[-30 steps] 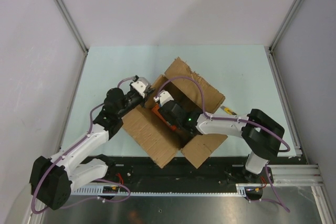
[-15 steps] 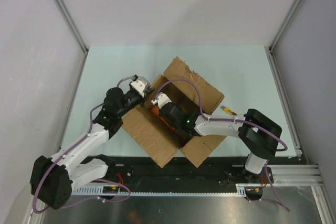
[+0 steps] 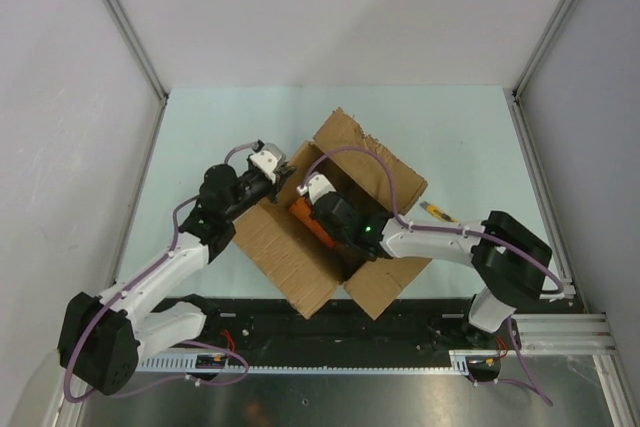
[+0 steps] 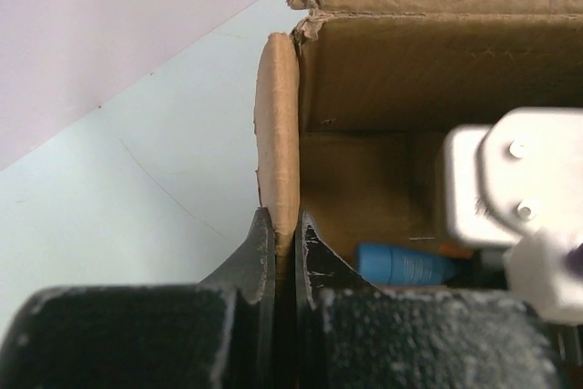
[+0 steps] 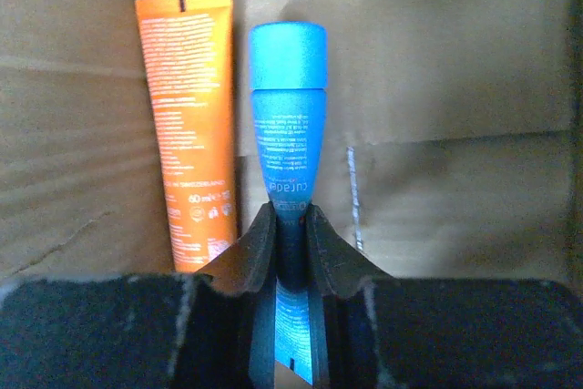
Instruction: Unpack the express box
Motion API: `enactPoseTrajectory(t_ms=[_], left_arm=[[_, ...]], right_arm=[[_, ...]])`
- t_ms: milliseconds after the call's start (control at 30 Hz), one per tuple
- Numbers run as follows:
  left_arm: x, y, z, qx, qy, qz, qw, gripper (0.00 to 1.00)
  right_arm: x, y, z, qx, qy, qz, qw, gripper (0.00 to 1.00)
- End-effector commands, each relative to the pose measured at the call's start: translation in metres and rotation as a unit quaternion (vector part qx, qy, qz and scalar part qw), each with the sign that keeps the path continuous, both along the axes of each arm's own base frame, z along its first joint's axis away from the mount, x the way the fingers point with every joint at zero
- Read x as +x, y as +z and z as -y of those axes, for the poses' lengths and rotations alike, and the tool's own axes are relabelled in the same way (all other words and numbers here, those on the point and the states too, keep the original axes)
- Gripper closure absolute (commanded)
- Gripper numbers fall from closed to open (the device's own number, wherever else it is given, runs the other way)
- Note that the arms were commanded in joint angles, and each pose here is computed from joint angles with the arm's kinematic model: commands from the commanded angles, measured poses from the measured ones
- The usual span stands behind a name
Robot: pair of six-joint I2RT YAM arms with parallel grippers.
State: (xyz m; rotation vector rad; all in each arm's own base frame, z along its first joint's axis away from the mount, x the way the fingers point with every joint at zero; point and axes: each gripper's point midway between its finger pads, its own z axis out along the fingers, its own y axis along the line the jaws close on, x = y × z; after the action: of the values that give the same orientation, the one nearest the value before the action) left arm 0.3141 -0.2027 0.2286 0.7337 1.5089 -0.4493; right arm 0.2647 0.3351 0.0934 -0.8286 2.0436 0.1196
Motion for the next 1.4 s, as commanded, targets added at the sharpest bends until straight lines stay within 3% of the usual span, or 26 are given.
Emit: enactPoseTrajectory(t_ms=[0,267,500,633,800,1067,1233,1367], left_arm=[[0.016,0.046,-0.004,-0.027,0.030,0.051,0.998,0.96],[0.034,0.029,-0.015,-0.005,0.083,-0.003,0.997,0.94],[0.056,0.005,-0.011,0.016,0.113,-0.089,0.990,0.92],[0.061,-0.007,-0.010,0.027,0.117,-0.120,0.985,0.88],[0.062,-0.011,-0.007,0.029,0.110,-0.155,0.981,0.79],[0.070,-0.026,-0.012,0.028,0.123,-0.209,0.970,0.78],[0.070,-0.027,-0.017,0.026,0.124,-0.213,0.969,0.78],[0.067,-0.027,-0.020,0.026,0.123,-0.212,0.969,0.77]], right_arm=[[0.010,0.048,0.003,0.071,-0.021,0.024,0.997,0.99],[0.025,0.115,0.009,0.173,-0.043,0.029,0.983,0.98],[0.035,0.200,0.018,0.280,-0.047,0.059,0.957,0.98],[0.047,0.255,0.057,0.333,-0.088,0.098,0.934,0.98],[0.064,0.283,0.130,0.346,-0.176,0.140,0.911,0.97],[0.086,0.242,0.254,0.286,-0.372,0.122,0.874,0.96],[0.094,0.155,0.318,0.212,-0.478,0.062,0.850,0.98],[0.089,0.082,0.346,0.207,-0.546,0.001,0.812,0.99]])
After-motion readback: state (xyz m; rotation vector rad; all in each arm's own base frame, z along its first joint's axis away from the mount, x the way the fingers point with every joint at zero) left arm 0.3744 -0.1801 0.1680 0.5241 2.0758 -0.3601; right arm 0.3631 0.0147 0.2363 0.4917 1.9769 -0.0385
